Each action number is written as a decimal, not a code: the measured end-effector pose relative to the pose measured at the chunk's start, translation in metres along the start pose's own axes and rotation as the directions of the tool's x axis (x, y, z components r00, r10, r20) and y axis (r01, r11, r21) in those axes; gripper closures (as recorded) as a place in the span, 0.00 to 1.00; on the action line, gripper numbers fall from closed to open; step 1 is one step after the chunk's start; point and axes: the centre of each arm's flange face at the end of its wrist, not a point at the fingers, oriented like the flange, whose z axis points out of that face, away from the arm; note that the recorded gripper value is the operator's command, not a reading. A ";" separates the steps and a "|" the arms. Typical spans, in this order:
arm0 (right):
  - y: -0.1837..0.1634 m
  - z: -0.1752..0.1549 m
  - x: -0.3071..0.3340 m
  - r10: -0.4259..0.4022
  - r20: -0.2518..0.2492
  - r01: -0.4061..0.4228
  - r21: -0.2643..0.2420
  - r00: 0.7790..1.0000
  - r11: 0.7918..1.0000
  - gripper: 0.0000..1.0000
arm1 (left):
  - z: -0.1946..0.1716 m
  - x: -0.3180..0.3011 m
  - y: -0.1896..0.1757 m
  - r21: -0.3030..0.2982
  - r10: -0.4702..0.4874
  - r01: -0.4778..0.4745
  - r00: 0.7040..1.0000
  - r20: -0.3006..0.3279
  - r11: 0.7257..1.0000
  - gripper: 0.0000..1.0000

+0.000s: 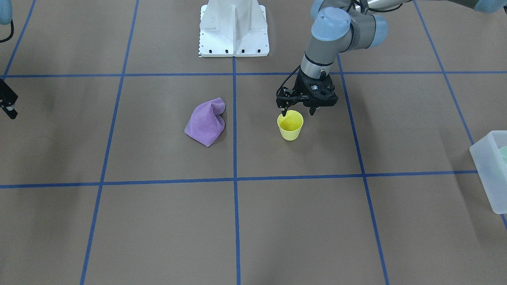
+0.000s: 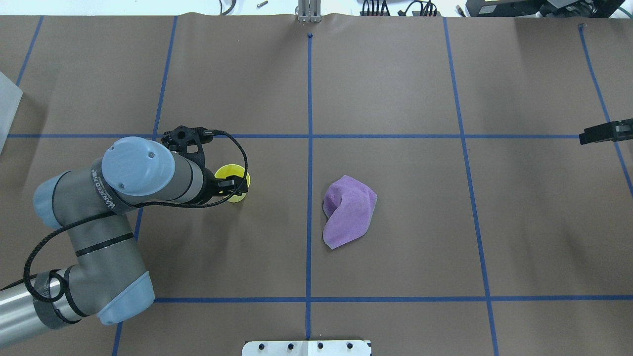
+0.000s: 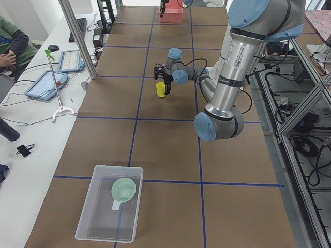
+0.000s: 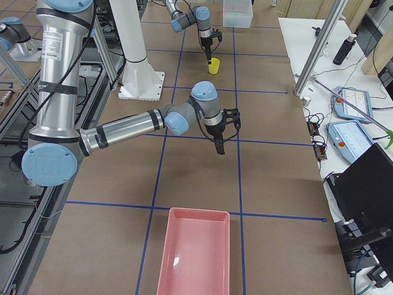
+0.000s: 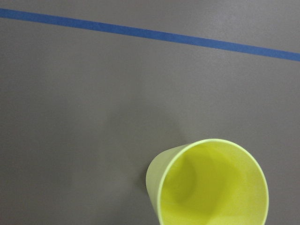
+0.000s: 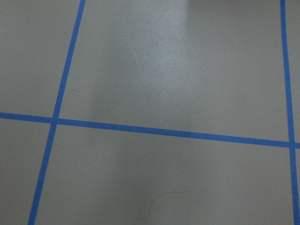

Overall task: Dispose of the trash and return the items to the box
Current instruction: 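Reach the left gripper to the yellow cup and grasp it, then lift the yellow cup with the left gripper and carry it to the clear bin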

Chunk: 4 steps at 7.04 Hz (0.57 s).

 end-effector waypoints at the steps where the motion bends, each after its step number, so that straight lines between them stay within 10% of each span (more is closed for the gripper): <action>1: 0.000 0.000 0.000 0.000 0.000 0.000 0.000 1.000 1.000 0.00 | -0.005 0.000 -0.003 0.005 0.000 0.000 1.000 -0.008 1.000 0.04; 4: 0.000 0.001 -0.002 -0.003 0.001 0.003 -0.001 1.000 1.000 0.00 | -0.017 -0.006 -0.019 0.027 -0.013 0.014 1.000 -0.015 1.000 0.07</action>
